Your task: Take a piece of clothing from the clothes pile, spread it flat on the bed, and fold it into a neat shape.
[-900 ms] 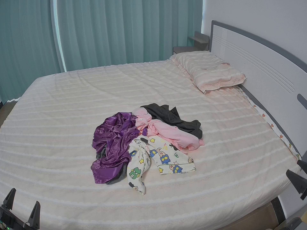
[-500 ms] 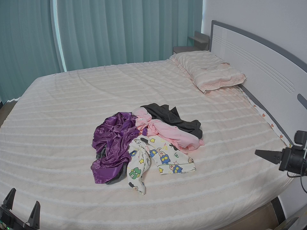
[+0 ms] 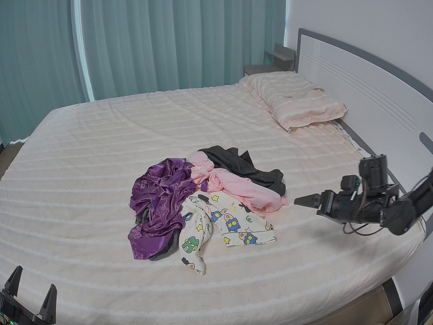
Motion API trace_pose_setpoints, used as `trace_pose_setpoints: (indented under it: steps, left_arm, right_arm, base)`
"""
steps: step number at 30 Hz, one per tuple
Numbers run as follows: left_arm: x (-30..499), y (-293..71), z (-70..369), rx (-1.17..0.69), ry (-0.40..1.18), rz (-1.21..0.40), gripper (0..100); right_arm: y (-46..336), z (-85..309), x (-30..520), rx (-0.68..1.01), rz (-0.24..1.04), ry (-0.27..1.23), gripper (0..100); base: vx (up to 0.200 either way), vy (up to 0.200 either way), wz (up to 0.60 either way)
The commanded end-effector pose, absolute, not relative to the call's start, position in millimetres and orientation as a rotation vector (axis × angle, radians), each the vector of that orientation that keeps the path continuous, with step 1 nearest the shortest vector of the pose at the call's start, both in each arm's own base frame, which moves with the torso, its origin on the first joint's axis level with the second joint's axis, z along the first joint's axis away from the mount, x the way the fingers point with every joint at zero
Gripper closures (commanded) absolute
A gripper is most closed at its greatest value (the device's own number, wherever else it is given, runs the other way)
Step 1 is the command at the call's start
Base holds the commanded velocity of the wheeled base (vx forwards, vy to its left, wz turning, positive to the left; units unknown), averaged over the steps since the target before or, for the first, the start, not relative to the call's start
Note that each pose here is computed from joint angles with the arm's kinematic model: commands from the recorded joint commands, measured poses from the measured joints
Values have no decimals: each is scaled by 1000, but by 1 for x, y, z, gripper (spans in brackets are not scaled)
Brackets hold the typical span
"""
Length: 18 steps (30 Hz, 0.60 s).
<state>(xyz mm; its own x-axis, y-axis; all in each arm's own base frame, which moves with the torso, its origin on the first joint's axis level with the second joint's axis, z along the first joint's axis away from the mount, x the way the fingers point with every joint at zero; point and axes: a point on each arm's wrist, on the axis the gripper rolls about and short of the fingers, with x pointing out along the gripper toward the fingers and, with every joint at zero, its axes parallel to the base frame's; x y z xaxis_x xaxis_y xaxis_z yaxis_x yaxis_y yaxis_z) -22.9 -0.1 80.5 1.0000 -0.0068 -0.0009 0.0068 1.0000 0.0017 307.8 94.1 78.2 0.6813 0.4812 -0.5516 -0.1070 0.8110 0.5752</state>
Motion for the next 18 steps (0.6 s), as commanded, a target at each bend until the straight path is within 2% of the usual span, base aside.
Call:
trace_pose_setpoints:
  steps: [1, 7, 18]
  left_arm:
    - [-22, 0, 75, 0, 14, -6, 0]
    - [-22, 0, 76, -8, 12, -6, 0]
    - [-22, 0, 75, -8, 14, -6, 0]
  right_arm:
    - [133, -22, 366, 549, 292, 863, 0]
    - [142, -40, 371, 533, 297, 883, 0]
    - [162, -33, 383, 518, 348, 851, 0]
  base:
    - [0, 0, 0]
    - [0, 0, 0]
    - [0, 0, 0]
